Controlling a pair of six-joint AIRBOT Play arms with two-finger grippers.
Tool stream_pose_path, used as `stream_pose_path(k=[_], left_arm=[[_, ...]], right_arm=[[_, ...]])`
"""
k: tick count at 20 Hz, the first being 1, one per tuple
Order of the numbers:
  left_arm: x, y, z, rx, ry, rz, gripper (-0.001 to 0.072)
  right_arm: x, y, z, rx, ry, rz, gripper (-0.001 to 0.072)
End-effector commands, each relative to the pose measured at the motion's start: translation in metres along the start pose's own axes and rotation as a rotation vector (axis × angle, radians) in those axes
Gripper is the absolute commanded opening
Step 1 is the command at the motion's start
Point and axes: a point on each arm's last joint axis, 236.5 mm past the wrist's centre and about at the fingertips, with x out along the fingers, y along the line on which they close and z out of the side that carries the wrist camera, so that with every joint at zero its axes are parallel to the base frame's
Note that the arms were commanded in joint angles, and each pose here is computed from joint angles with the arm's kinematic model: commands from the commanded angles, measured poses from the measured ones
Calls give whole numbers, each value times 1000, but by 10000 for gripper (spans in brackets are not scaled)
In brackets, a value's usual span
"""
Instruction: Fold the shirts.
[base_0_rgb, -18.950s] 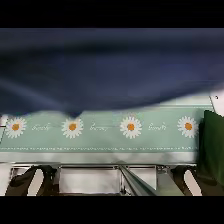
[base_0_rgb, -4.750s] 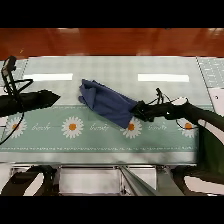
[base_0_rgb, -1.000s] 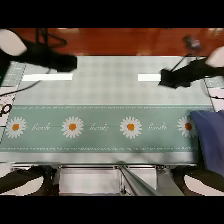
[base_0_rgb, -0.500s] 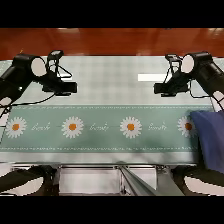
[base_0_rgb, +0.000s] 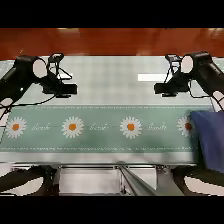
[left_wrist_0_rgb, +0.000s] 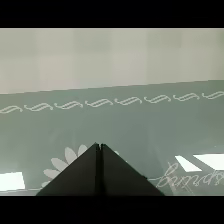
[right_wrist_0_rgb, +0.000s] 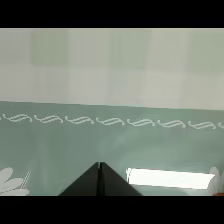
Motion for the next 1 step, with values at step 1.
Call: stream_pose_path(k=[1], left_arm=[[0, 0, 0, 0, 2, 1, 18]], right_arm=[[0, 0, 0, 0, 0, 0, 24]])
